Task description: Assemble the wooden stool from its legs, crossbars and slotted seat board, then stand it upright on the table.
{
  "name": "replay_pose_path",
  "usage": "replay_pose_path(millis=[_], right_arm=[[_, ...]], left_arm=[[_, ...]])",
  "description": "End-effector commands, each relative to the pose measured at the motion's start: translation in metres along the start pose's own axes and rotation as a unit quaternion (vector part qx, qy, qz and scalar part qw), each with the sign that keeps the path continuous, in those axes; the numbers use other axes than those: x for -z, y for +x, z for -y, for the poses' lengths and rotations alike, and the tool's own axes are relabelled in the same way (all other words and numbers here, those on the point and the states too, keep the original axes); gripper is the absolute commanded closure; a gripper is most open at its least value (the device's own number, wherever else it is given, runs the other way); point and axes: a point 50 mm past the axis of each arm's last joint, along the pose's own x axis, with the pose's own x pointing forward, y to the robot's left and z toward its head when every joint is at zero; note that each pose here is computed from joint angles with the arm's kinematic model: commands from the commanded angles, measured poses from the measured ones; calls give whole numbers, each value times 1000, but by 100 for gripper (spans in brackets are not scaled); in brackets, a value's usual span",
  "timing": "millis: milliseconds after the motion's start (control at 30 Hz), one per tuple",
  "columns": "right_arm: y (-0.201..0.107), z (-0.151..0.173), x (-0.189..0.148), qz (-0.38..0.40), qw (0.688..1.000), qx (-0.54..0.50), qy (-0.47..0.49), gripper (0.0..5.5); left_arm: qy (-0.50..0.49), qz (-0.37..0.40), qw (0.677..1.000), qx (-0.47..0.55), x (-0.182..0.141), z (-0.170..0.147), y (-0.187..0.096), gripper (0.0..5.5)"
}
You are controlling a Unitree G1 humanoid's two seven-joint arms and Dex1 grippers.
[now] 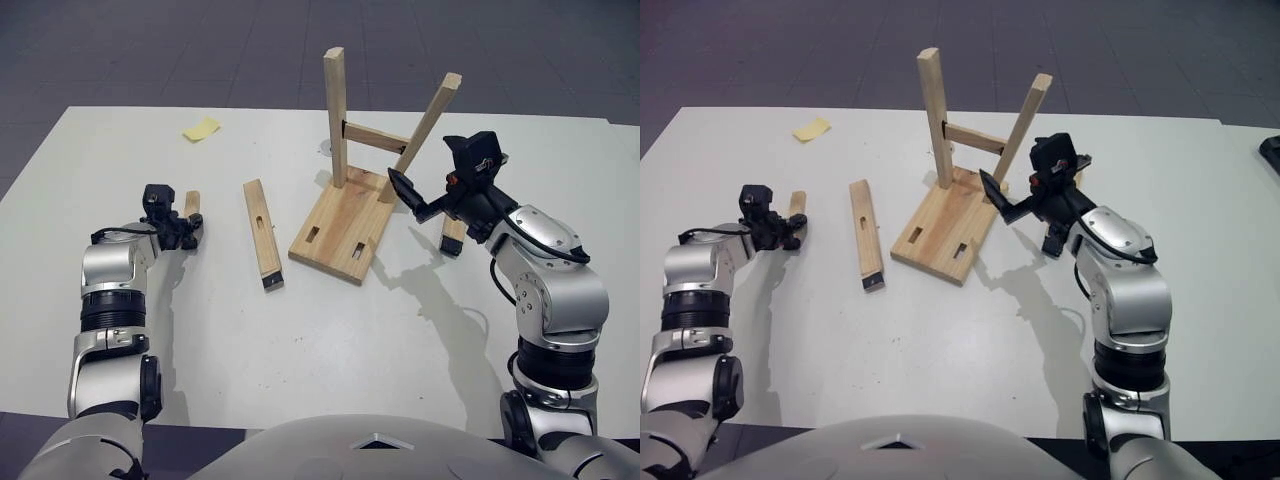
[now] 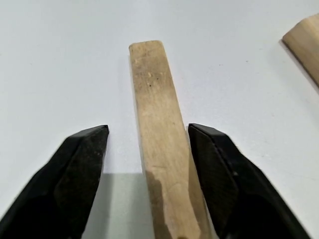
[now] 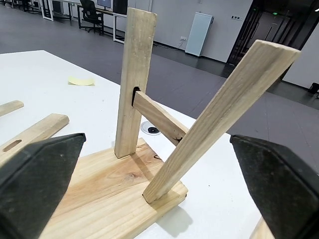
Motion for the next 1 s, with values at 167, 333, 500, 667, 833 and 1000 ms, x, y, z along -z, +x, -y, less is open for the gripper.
replay_pose_path(millis=[167, 333, 500, 667, 833, 1000], right_arm=[[-2, 0, -17, 56, 998, 0, 29, 10], [-1, 2, -24, 79, 995, 1, 55, 10], [-10, 14, -41, 161, 977, 0, 142, 10], [-18, 36, -67, 311, 895, 3, 318, 10], [-15, 39, -91, 369, 850, -32, 374, 10], [-6, 9, -115, 359, 869, -120, 318, 10]], left_arm=[[5, -141, 990, -10, 70, -10, 3, 389], [2, -127, 992, -14, 68, -10, 6, 420], [-17, 87, 994, -59, 6, -23, -6, 420], [-53, 442, 895, -35, -110, 13, -76, 420], [116, 589, 797, 66, -159, 110, -118, 420], [254, 608, 740, 134, -144, 179, -109, 420]])
